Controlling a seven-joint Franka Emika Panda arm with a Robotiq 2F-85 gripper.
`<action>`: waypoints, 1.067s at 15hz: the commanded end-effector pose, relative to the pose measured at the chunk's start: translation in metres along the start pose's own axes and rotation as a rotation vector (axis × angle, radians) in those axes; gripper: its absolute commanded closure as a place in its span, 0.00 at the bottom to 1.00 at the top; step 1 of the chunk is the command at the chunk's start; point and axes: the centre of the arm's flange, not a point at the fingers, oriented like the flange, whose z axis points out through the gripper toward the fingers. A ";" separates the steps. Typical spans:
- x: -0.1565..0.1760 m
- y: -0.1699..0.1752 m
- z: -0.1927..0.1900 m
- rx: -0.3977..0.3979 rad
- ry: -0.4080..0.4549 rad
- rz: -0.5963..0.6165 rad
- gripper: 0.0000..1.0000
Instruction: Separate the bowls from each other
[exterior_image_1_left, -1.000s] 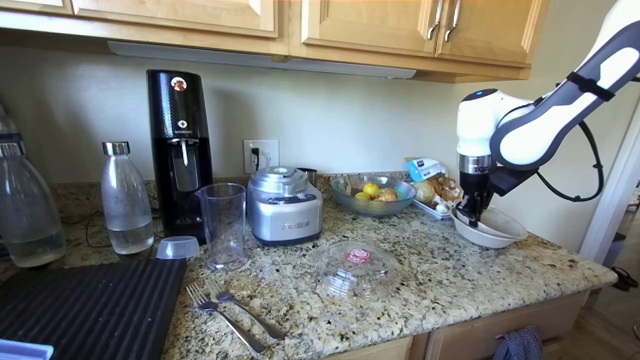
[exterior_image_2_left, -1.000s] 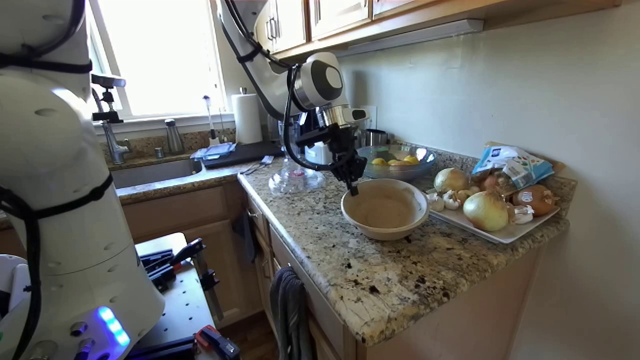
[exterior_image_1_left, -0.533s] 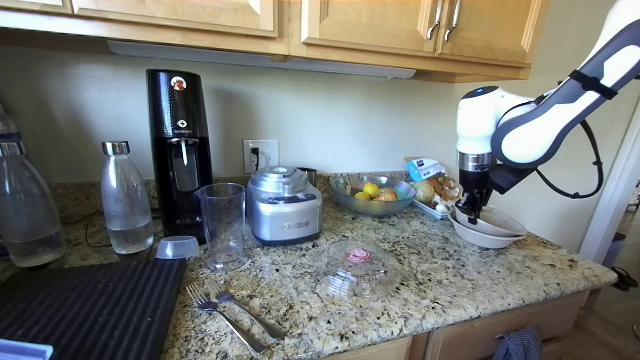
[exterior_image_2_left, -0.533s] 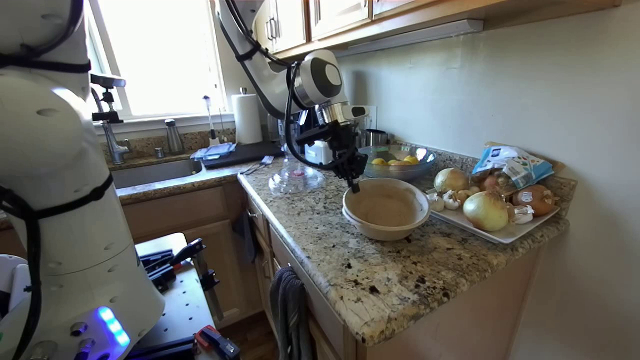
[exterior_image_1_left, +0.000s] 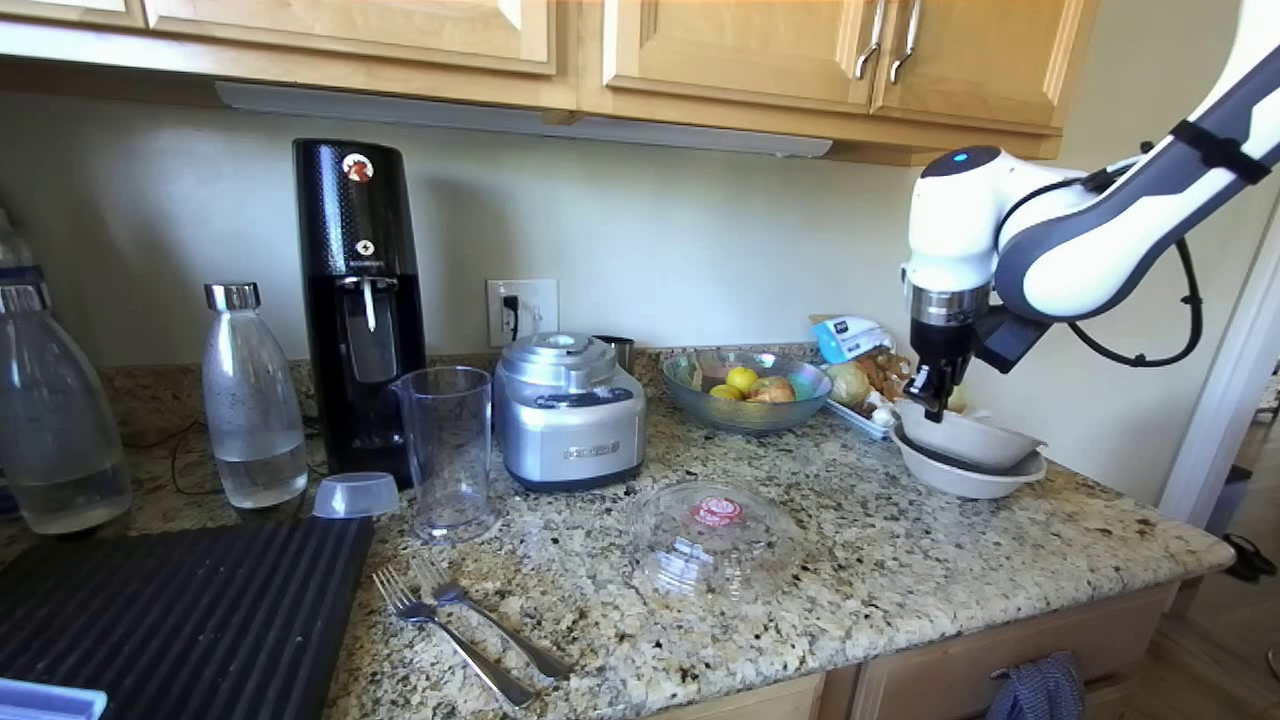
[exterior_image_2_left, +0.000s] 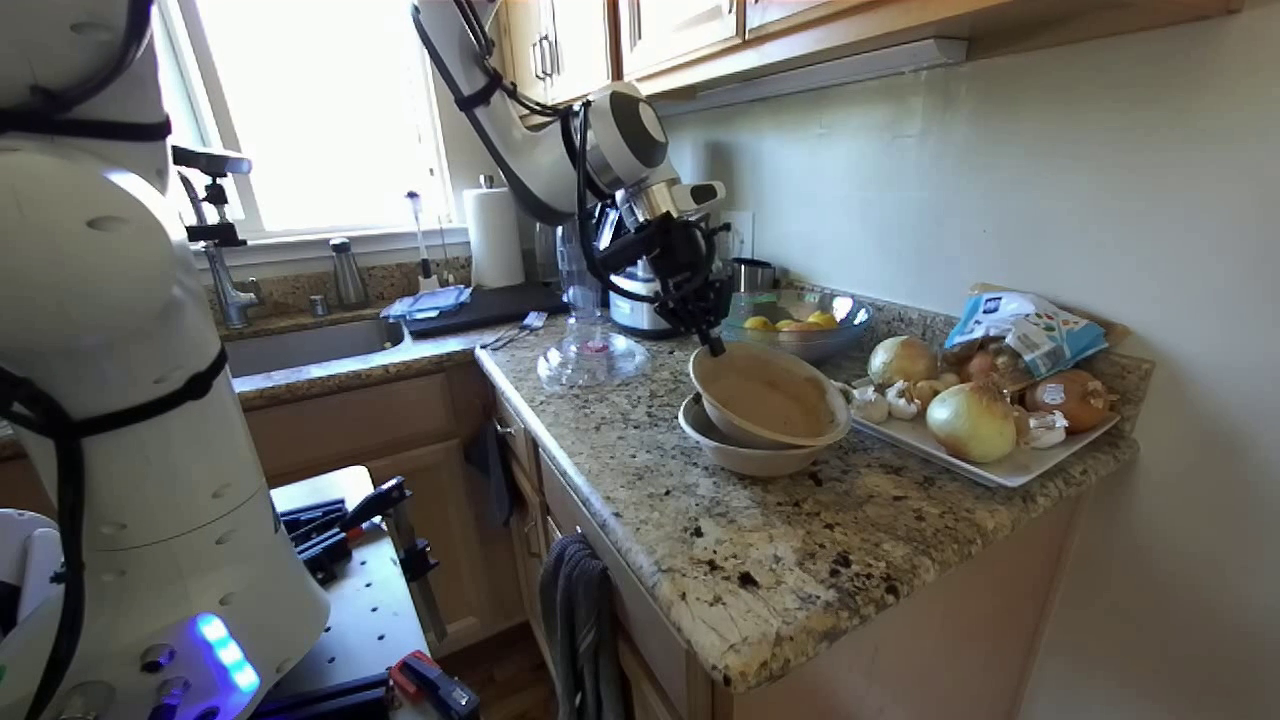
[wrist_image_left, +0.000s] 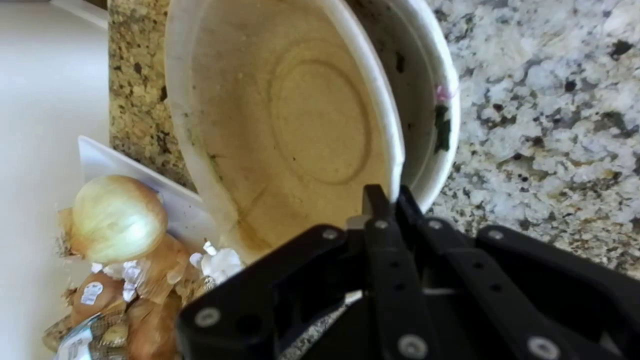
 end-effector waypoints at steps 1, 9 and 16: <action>-0.011 0.000 -0.025 -0.074 0.052 -0.002 0.93; -0.004 -0.016 -0.059 -0.110 0.148 -0.022 0.93; -0.009 -0.081 -0.091 -0.015 0.155 -0.115 0.93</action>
